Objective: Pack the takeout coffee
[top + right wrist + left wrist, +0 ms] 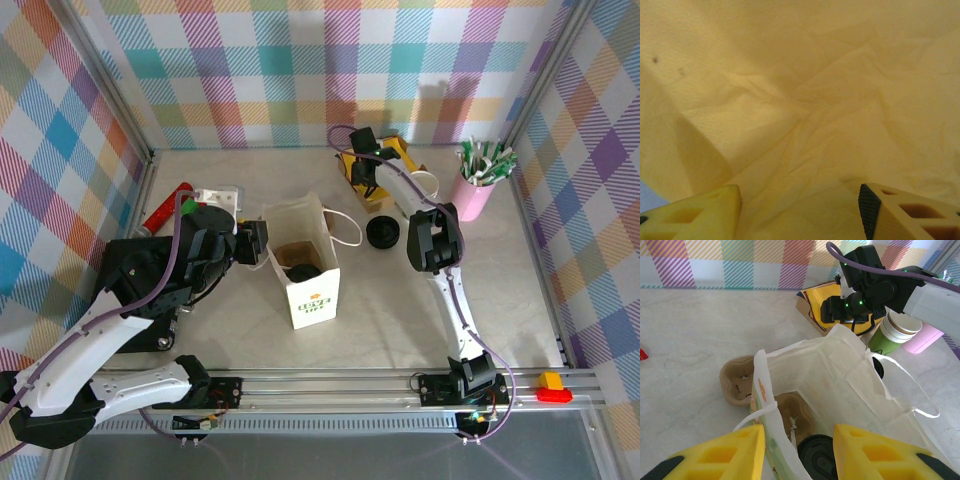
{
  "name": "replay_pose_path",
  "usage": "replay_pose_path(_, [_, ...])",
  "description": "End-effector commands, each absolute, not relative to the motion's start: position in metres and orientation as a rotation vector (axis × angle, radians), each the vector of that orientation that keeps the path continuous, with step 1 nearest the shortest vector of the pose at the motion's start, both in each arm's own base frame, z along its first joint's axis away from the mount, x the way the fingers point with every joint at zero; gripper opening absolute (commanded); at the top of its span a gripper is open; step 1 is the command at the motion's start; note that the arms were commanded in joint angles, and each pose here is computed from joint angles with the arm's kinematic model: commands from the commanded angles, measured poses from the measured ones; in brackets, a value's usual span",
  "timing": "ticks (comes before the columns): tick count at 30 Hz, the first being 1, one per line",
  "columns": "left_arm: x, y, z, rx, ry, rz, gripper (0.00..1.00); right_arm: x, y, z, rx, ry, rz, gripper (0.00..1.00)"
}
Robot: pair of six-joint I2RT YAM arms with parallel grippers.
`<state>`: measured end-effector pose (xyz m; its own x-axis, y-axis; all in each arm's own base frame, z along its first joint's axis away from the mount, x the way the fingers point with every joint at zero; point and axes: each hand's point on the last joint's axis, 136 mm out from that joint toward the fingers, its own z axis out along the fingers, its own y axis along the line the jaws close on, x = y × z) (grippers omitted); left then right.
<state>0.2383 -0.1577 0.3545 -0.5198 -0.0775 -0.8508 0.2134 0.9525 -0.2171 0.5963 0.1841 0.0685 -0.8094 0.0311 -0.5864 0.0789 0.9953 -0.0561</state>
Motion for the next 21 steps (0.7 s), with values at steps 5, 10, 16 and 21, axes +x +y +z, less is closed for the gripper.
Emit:
replay_pose_path(5, [0.242,-0.153,0.36,0.089,2.05,-0.34,0.41,0.599,0.177,0.058,0.143,2.539,-0.068,0.59])
replay_pose_path(10, [0.241,-0.15,0.364,0.087,2.039,-0.343,0.42,0.6,0.176,0.053,0.158,2.553,-0.04,0.46])
replay_pose_path(16, [0.238,-0.147,0.364,0.091,2.031,-0.34,0.42,0.601,0.18,0.061,0.152,2.546,-0.001,0.34])
replay_pose_path(21, [0.237,-0.144,0.367,0.093,2.023,-0.336,0.43,0.603,0.183,0.083,0.149,2.512,0.032,0.27])
